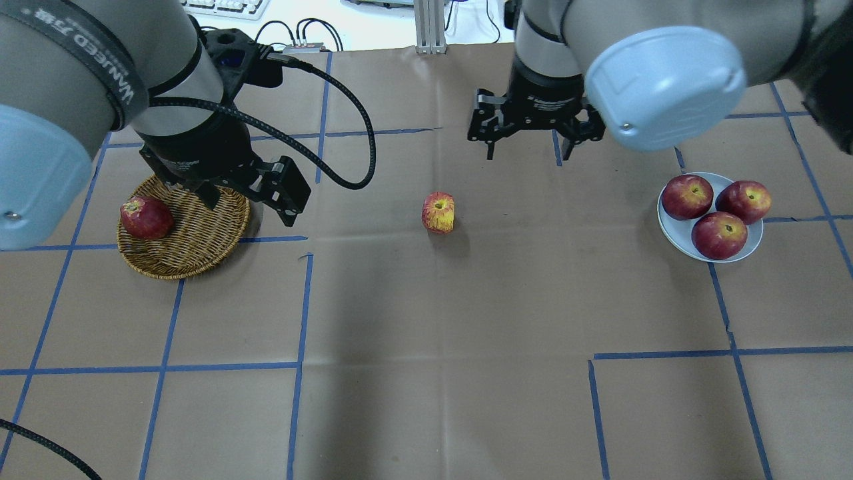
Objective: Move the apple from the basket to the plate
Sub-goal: 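Raise the left gripper back over the basket while the right gripper moves toward the apple, then lower the right gripper and close it on the red-yellow apple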
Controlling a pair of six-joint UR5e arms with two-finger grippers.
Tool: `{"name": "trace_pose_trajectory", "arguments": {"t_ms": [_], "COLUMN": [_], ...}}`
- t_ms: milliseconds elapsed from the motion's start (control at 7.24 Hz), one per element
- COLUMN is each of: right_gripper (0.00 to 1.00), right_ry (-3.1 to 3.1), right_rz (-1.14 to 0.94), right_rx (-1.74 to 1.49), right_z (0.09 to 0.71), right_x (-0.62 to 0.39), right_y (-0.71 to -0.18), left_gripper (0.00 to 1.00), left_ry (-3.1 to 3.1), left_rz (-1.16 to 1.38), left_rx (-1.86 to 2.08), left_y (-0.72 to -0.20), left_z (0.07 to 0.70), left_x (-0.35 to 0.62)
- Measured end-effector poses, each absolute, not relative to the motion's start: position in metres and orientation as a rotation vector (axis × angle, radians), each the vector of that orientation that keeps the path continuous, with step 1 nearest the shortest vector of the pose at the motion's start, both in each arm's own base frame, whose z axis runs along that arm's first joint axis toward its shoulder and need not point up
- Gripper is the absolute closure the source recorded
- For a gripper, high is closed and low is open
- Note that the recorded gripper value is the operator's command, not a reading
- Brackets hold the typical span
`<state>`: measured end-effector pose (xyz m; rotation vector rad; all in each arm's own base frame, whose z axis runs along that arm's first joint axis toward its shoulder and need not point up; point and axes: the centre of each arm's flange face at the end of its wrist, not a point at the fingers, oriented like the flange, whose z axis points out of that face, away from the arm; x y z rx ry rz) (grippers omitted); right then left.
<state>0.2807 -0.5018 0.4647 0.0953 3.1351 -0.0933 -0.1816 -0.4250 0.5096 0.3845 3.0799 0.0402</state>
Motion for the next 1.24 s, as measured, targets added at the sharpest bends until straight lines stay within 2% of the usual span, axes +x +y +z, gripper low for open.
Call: {"name": "trace_pose_trajectory", "arguments": {"t_ms": [415,967,1244], "right_gripper": [0.0,0.0,0.0], "right_ry": [3.117,3.132,3.136], "right_rz": [-0.134,-0.09,-0.133], "right_rx": [0.107,0.114,0.12], "right_z": [0.419,0.34,0.285], "right_x": [0.348,0.367,0.372], "right_y": [-0.519,-0.551,-0.566], "left_gripper": [0.01,0.01,0.01], "left_ry": [3.11,3.113,3.113], "left_rz": [0.058,0.057,0.057], "left_rx": [0.339,0.336,0.334], "left_y": [-0.43,-0.429,-0.428], "left_z": [0.508,0.509,0.509], "left_x": [-0.17,-0.169,-0.169]}}
